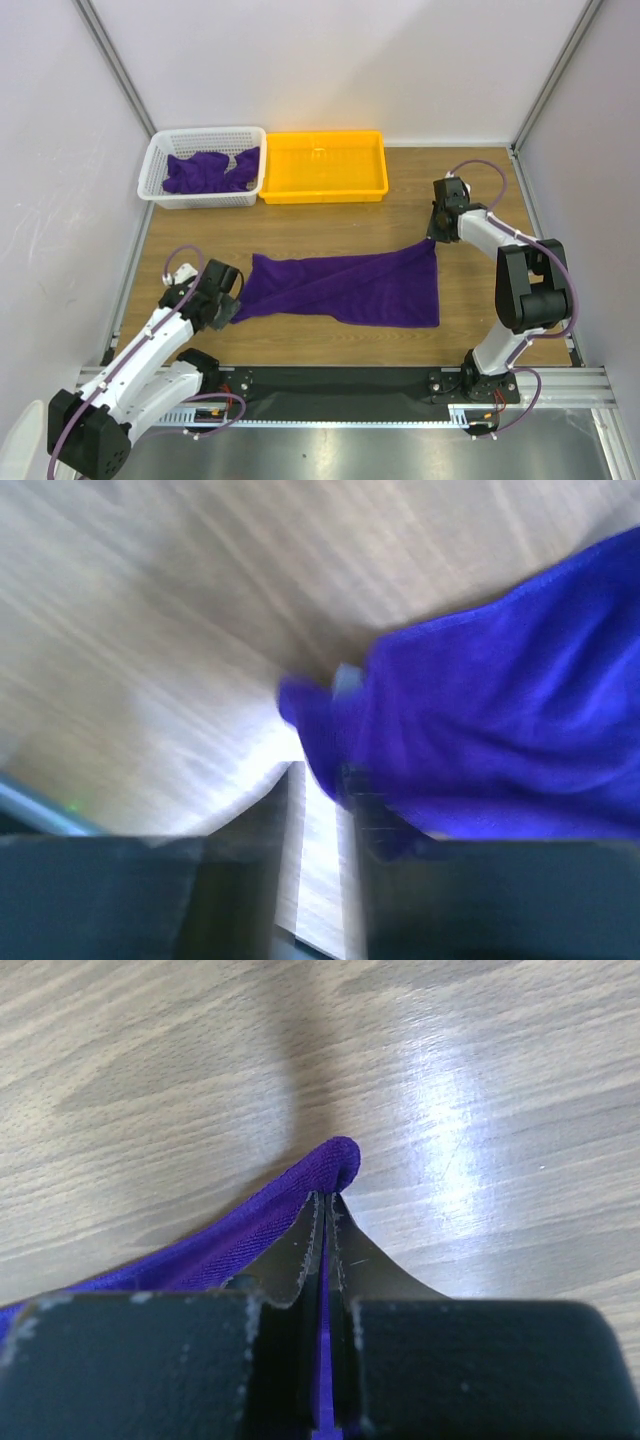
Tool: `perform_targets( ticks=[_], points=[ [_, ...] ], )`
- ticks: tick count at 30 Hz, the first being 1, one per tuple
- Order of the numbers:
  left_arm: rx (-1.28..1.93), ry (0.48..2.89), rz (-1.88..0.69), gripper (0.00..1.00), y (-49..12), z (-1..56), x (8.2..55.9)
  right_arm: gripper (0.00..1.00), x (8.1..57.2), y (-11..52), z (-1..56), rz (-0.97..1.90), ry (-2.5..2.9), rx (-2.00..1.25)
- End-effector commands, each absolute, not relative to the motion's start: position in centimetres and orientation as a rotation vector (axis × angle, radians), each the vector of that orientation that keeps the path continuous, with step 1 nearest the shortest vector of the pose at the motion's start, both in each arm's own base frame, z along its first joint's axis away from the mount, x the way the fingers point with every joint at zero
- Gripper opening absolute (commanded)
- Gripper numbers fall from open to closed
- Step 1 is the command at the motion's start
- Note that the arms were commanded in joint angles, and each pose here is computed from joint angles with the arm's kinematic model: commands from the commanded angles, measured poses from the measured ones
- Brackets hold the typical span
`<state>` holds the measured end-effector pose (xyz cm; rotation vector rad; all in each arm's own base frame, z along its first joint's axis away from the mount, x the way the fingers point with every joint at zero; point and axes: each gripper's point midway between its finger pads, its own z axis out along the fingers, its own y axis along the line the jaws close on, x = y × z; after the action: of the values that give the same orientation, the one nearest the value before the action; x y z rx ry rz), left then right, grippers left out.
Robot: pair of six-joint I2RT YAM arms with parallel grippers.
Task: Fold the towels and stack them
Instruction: Flatten out the crumpled towel
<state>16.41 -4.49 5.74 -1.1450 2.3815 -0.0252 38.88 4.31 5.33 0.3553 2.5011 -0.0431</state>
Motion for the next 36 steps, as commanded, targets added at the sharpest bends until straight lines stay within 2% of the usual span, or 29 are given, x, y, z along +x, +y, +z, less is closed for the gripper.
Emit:
perform_targets(
  ticks=[1, 2, 3, 4, 5, 6, 7, 9, 11, 15, 19, 21, 22, 24, 30, 36],
  points=[
    [-1.197, 2.379, -0.01, 0.44, -4.3, 5.9, 15.8, 0.0, 39.9, 4.5, 6.7, -0.055, 2.49, 0.319],
    [-1.18, 2.371, -0.007, 0.53, -4.2, 6.3, 16.0, 0.0, 40.1, 4.7, 7.2, -0.045, 2.489, 0.305],
    [-1.155, 2.345, -0.036, 0.6, -4.4, 7.5, 16.8, 0.06, 40.3, 5.1, 7.4, -0.032, 2.492, 0.291],
    [-1.118, 2.32, -0.024, 0.73, -4.0, 8.4, 17.4, 0.13, 40.0, 5.2, 7.5, -0.029, 2.508, 0.287],
    [-1.095, 2.302, -0.024, 0.79, -3.9, 9.2, 17.9, 0.19, 40.3, 5.4, 8.1, -0.018, 2.501, 0.283],
    [-1.059, 2.264, -0.06, 0.85, -4.2, 11.0, 19.2, 0.34, 40.3, 5.8, 8.5, 0.0, 2.504, 0.274],
    [-0.987, 2.252, -0.039, 0.9, -3.9, 11.9, 20.0, 0.43, 40.0, 5.9, 8.7, 0.003, 2.516, 0.271],
    [-0.884, 2.189, -0.092, 0.93, -4.8, 14.1, 22.9, 0.62, 39.6, 6.5, 9.8, 0.04, 2.508, 0.267],
    [-0.734, 2.19, -0.087, 0.94, -5.4, 15.1, 24.7, 0.69, 39.1, 6.7, 10.4, 0.061, 2.51, 0.284],
    [-0.603, 2.147, -0.15, 0.93, -7.9, 17.2, 29.6, 0.72, 37.4, 6.9, 12.0, 0.099, 2.5, 0.337],
    [-0.516, 2.23, -0.115, 0.91, -9.4, 14.8, 32.4, 0.72, 34.2, 6.7, 11.9, 0.124, 2.524, 0.41],
    [-0.483, 2.293, -0.102, 0.87, -10.0, 12.7, 33.6, 0.73, 33.1, 6.7, 12.5, 0.143, 2.507, 0.435],
    [-0.485, 2.306, -0.09, 0.8, -9.6, 12.1, 34.1, 0.73, 32.4, 6.7, 12.3, 0.148, 2.513, 0.448],
    [-0.48, 2.332, -0.088, 0.74, -9.7, 10.3, 35.1, 0.73, 30.9, 6.7, 12.0, 0.171, 2.513, 0.482],
    [-0.483, 2.359, -0.139, 0.69, -9.8, 7.5, 36.9, 0.72, 28.5, 6.6, 10.8, 0.198, 2.523, 0.555],
    [-0.501, 2.413, -0.119, 0.63, -9.8, 4.9, 36.5, 0.72, 28.3, 6.2, 10.7, 0.173, 2.523, 0.578]
  ],
)
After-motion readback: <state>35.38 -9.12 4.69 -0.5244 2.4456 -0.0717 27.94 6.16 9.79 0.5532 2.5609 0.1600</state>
